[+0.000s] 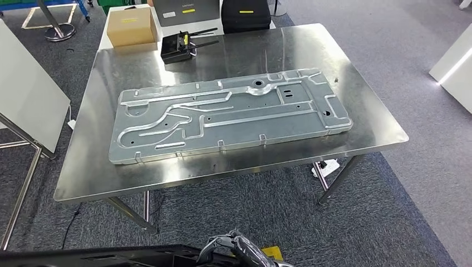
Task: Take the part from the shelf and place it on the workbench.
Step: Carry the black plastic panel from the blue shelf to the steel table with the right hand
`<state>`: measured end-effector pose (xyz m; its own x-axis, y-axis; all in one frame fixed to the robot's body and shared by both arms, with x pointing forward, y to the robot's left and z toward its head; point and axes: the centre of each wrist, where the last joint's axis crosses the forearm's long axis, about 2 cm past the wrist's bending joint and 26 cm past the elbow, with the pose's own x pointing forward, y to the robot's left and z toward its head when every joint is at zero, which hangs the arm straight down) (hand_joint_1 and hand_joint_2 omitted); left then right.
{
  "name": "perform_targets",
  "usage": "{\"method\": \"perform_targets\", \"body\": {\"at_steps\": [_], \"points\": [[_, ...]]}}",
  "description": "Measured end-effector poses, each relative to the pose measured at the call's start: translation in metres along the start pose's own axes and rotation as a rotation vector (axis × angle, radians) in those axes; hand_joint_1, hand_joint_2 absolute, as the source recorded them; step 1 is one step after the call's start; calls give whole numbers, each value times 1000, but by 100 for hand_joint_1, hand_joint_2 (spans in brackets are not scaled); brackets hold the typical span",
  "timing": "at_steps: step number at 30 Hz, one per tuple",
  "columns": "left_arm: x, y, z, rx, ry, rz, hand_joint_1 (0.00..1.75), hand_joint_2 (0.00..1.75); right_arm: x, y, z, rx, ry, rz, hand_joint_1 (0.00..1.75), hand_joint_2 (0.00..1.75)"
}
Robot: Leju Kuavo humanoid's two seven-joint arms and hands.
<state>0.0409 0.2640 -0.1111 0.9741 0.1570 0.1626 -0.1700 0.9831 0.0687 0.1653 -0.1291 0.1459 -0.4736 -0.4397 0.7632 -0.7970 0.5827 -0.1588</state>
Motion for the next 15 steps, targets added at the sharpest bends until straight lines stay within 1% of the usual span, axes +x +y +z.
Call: {"method": "perform_targets", "body": {"at_steps": [15], "points": [[0,-2,0,-3,2,-1,0,175,1,0,2,3,4,0,175,175]]}}
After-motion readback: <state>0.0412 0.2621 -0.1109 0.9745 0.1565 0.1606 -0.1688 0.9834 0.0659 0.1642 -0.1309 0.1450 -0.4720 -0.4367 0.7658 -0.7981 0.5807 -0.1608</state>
